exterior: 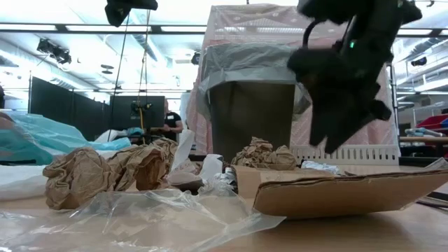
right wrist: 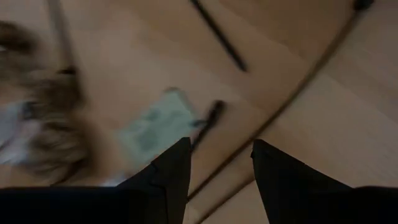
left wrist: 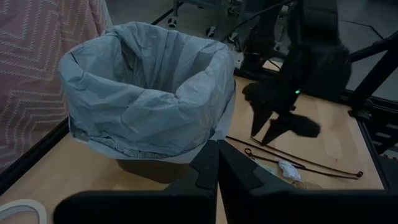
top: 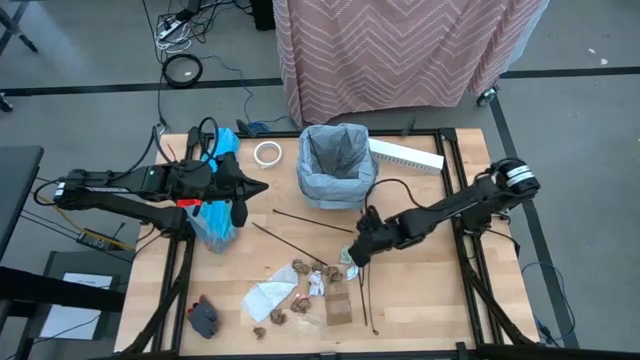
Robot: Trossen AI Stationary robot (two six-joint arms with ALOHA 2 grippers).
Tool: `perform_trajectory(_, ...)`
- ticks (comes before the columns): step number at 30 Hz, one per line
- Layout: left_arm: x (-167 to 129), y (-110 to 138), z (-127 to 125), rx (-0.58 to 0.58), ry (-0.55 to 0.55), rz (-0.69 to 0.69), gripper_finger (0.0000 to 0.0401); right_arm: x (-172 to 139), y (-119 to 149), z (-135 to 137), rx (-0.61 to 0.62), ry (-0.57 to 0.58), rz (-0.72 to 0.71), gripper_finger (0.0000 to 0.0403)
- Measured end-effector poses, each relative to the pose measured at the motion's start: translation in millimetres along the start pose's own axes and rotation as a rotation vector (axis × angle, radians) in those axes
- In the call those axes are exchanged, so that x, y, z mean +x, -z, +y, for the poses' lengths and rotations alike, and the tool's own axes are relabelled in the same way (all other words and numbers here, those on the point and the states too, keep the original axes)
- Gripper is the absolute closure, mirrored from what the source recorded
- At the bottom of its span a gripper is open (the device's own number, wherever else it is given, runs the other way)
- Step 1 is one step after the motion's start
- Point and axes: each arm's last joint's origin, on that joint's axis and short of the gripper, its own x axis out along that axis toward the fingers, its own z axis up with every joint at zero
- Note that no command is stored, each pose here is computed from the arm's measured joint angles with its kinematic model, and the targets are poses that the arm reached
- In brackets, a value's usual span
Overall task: Place trash/remove bag and relplace
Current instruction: Put the zip tie into the trash bin
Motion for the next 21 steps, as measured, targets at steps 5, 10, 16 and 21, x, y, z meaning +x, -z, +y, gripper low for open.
perform_trajectory(5, 0, 0, 0, 0.004, -0.001, 0.002, 0.0386, 14, 4, -5, 0.045, 0.089, 0.018, 0.0248)
perform_trajectory(10, 0, 0, 0, 0.033, -0.001, 0.002, 0.0386, 30, 9, -3, 0.048, 0.092, 0.082, 0.0332)
perform_trajectory(16, 0, 0, 0, 0.054, -0.001, 0.002, 0.0386, 29, 10, 0, 0.079, 0.05, 0.121, 0.04)
perform_trajectory(21, 0, 0, 0, 0.054, -0.002, 0.001, 0.0386, -2, 5, 3, 0.108, -0.063, 0.13, 0.0403)
